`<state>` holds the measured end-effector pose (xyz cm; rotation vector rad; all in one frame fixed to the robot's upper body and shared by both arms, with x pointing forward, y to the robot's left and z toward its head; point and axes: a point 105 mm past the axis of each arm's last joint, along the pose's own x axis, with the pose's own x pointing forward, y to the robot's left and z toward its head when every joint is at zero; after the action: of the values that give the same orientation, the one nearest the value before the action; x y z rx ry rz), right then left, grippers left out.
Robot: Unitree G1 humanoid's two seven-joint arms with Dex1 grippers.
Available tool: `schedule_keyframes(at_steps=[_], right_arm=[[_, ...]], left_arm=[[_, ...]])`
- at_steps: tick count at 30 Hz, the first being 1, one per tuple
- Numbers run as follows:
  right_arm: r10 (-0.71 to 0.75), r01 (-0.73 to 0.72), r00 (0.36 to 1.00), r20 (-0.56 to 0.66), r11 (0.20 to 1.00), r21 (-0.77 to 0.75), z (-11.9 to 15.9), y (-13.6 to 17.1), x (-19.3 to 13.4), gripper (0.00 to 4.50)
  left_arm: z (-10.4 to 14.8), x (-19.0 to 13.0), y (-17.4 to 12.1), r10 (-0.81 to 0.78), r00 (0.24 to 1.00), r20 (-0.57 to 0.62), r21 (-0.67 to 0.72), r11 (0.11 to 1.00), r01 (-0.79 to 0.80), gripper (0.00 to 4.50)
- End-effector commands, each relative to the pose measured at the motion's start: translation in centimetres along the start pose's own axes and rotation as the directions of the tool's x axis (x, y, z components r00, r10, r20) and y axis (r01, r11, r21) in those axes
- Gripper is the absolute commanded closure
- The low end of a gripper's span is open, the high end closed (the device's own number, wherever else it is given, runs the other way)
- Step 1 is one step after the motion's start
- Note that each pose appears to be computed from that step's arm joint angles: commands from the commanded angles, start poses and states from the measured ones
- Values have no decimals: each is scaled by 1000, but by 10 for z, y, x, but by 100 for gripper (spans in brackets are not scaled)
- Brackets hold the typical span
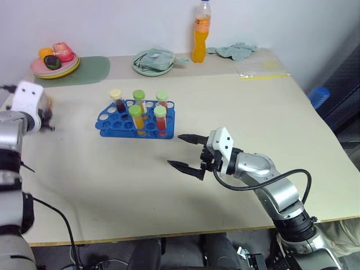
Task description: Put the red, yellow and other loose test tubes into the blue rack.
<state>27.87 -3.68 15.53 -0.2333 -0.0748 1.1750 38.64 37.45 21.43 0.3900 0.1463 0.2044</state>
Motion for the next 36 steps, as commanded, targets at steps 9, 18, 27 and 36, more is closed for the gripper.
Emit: schedule_keyframes(at_steps=[9,18,27,36], right_arm=[[39,-38,999,37,999,-31,14,2,1,31],[10,-9,999,31,999,-37,14,-2,-1,31],[-7,8,999,32,999,-38,14,-3,-2,31],[-3,5,999,36,1000,-30,14,-1,-1,31]], left_arm=[[46,-77,-147,-79,793,604,-137,970,201,381],[21,-59,-170,-53,847,528,-203,961,186,381],[11,-47,-177,-54,870,489,-211,961,179,381],[22,-45,-188,-79,853,516,-265,932,247,381]])
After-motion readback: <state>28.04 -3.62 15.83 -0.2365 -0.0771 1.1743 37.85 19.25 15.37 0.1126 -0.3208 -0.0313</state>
